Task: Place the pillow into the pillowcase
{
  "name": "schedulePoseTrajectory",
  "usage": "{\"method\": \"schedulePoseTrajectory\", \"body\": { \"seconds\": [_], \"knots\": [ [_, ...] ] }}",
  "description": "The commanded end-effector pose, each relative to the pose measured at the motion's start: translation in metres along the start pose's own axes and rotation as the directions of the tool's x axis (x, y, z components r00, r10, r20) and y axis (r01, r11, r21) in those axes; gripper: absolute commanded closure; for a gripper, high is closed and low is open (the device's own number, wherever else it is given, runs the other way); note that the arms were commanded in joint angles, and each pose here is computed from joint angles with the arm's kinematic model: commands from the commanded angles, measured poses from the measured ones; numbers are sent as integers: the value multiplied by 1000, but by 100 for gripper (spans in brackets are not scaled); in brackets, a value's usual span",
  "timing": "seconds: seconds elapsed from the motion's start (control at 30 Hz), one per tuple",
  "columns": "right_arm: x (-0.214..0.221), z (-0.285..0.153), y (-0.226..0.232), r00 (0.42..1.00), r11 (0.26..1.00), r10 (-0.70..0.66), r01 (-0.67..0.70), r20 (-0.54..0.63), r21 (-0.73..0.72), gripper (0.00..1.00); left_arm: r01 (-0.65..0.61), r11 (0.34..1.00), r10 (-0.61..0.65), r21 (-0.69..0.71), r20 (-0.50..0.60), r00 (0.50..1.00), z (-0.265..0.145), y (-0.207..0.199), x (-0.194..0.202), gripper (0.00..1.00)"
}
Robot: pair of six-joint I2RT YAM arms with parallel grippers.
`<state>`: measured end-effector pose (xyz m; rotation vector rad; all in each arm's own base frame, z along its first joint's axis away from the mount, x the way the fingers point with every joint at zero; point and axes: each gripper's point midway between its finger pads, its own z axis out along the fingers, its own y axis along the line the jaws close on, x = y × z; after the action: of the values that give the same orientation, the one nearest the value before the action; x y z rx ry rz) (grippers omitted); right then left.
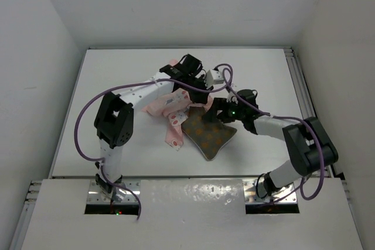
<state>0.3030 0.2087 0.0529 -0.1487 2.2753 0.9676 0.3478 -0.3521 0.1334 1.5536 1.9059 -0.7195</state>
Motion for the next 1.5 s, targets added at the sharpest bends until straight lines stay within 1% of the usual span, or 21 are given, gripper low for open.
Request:
{"method": "schedulePoseTrajectory", "body": {
  "seconds": [0.0,0.1,0.17,0.2,0.23,0.27,0.3,0.33,0.37,0.53,0.67,0.87,0.97,1.03,1.07,1.17,1.27,1.33,1.37,1.4,1.47],
  "knots": [
    [11,21,5,996,996,-84,84,-30,-21,1,-11,999,14,-36,103,995,-23,1,-31,100],
    [44,32,-4,989,996,-82,84,-125,10,1,5,999,0,-45,108,994,-26,4,-31,100],
    [53,34,-5,986,996,-86,90,-140,21,2,-3,998,9,-56,107,994,-29,5,-32,100],
    [57,34,-7,987,996,-79,85,-142,33,5,-13,998,19,-59,100,995,-32,5,-32,100],
    [56,35,-5,989,997,-58,63,-139,33,26,-35,998,40,-60,95,995,-32,5,-31,100],
    [53,36,-5,990,998,-42,48,-135,36,41,-44,997,50,-63,95,994,-35,5,-32,100],
    [46,39,-1,992,999,-37,40,-124,26,62,-44,997,49,-63,89,995,-37,4,-30,100],
    [39,39,3,993,999,-27,29,-112,17,95,-46,997,51,-64,84,995,-38,4,-30,100],
    [28,39,8,996,1000,-13,13,-83,5,100,-53,996,59,-65,85,995,-41,4,-31,100],
    [-60,17,67,987,989,-6,30,160,-143,100,-86,995,91,-54,104,990,-54,-2,-40,100],
    [-127,-25,103,916,968,43,60,399,-242,100,-98,994,104,-47,127,986,-66,-5,-48,100],
    [-170,-78,113,798,967,115,46,592,-250,100,-169,984,175,-53,146,974,-82,-3,-64,100],
    [-178,-83,116,775,968,118,49,621,-244,100,-182,983,177,-1,221,959,-89,-16,-86,100],
    [-178,-76,109,768,974,138,10,625,-228,100,-208,973,169,97,313,935,-95,-39,-107,100],
    [-177,-71,101,767,976,151,-18,623,-215,100,-237,962,178,139,344,922,-95,-54,-116,100],
    [-183,-67,75,713,972,232,-142,662,-187,100,-337,912,216,233,425,879,-95,-91,-133,100],
    [-189,-64,51,668,959,278,-237,691,-157,100,-320,918,202,235,418,886,-85,-85,-124,100],
    [-184,-58,34,656,943,301,-312,693,-114,100,-236,947,141,217,379,915,-75,-71,-109,100],
    [-178,-55,26,654,935,313,-340,689,-102,100,-240,955,151,173,412,899,-75,-61,-117,100],
    [-170,-51,20,649,921,340,-376,680,-102,100,-160,971,80,179,386,919,-67,-57,-106,100],
    [-150,-44,0,643,893,370,-445,671,-65,100,-158,980,95,123,409,907,-67,-47,-109,82]
  ]
}}
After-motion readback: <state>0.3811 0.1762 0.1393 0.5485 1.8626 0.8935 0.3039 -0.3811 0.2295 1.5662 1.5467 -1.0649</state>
